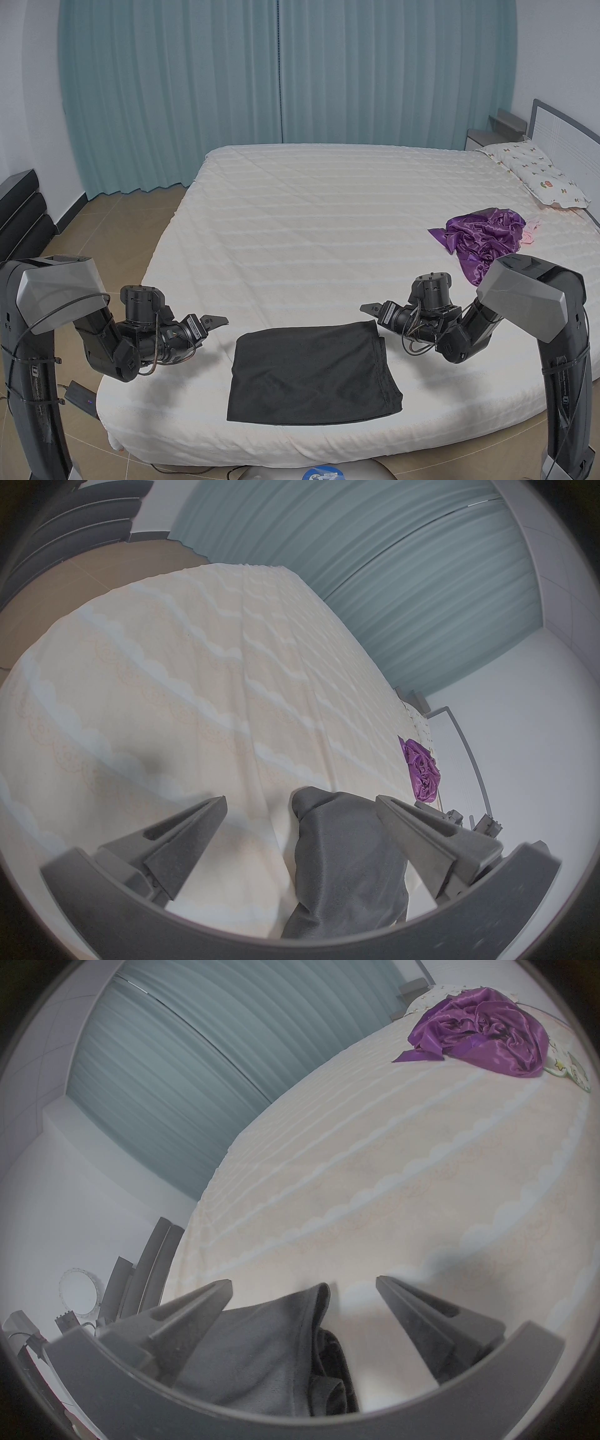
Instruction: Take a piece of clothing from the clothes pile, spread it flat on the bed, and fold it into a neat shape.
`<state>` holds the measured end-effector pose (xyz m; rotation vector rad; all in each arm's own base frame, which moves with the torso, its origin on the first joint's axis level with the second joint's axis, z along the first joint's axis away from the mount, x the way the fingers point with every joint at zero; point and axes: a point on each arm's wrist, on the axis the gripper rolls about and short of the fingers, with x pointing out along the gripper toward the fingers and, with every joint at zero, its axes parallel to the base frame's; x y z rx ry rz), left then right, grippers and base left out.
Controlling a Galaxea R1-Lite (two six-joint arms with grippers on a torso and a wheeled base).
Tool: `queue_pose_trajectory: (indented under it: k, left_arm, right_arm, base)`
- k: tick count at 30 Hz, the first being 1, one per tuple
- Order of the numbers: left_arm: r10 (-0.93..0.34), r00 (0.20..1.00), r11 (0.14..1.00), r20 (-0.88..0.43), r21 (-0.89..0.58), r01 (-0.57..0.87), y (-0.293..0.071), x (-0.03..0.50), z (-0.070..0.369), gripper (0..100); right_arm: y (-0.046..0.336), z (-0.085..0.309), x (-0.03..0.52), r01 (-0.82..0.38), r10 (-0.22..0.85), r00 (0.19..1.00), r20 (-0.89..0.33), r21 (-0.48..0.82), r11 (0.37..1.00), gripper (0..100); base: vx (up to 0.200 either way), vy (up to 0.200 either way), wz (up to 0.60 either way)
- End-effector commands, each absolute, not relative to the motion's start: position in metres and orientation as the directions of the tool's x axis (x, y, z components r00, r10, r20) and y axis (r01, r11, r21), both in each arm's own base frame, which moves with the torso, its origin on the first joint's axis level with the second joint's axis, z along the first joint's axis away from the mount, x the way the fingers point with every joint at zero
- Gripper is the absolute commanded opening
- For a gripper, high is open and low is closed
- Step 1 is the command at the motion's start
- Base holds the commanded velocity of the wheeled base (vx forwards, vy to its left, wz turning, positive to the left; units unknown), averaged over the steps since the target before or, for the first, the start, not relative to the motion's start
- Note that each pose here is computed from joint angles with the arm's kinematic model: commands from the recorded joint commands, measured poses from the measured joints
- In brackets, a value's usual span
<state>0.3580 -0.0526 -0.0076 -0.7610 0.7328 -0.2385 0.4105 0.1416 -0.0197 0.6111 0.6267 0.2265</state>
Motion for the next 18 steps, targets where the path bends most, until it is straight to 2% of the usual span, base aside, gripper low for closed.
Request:
queue_pose_trajectory:
  k: [1, 4, 7, 11, 16, 18]
  left_arm:
    - [-0.402, 0.784, 0.726, -0.472, -0.687, -0.041, -0.051, 0.355, 0.017, 100]
    - [-0.335, 0.867, 0.738, -0.368, -0.675, -0.001, -0.048, 0.349, 0.067, 100]
    - [-0.323, 0.897, 0.74, -0.302, -0.671, 0.04, -0.044, 0.341, 0.095, 100]
    - [-0.279, 0.922, 0.76, -0.267, -0.649, 0.042, -0.039, 0.308, 0.137, 100]
    - [-0.213, 0.959, 0.792, -0.188, -0.607, 0.056, -0.032, 0.259, 0.169, 100]
    - [-0.207, 0.962, 0.8, -0.179, -0.597, 0.061, -0.031, 0.251, 0.171, 100]
  right_arm:
    - [0.123, 0.02, 0.397, -0.017, 0.35, 0.828, -0.438, 0.605, 0.796, 100]
    - [0.101, 0.066, 0.367, -0.04, 0.334, 0.866, -0.372, 0.614, 0.788, 100]
    - [0.09, 0.094, 0.342, -0.053, 0.323, 0.887, -0.331, 0.62, 0.783, 100]
    - [0.072, 0.148, 0.278, -0.117, 0.316, 0.922, -0.224, 0.617, 0.778, 100]
    - [0.05, 0.181, 0.194, -0.217, 0.311, 0.946, -0.095, 0.529, 0.82, 100]
    - [0.047, 0.185, 0.182, -0.225, 0.306, 0.949, -0.076, 0.513, 0.828, 100]
  base:
    - [0.0, 0.0, 0.0]
    - [0.0, 0.0, 0.0]
    - [0.0, 0.0, 0.0]
    - [0.0, 0.0, 0.0]
    - [0.0, 0.0, 0.0]
    - [0.0, 0.0, 0.0]
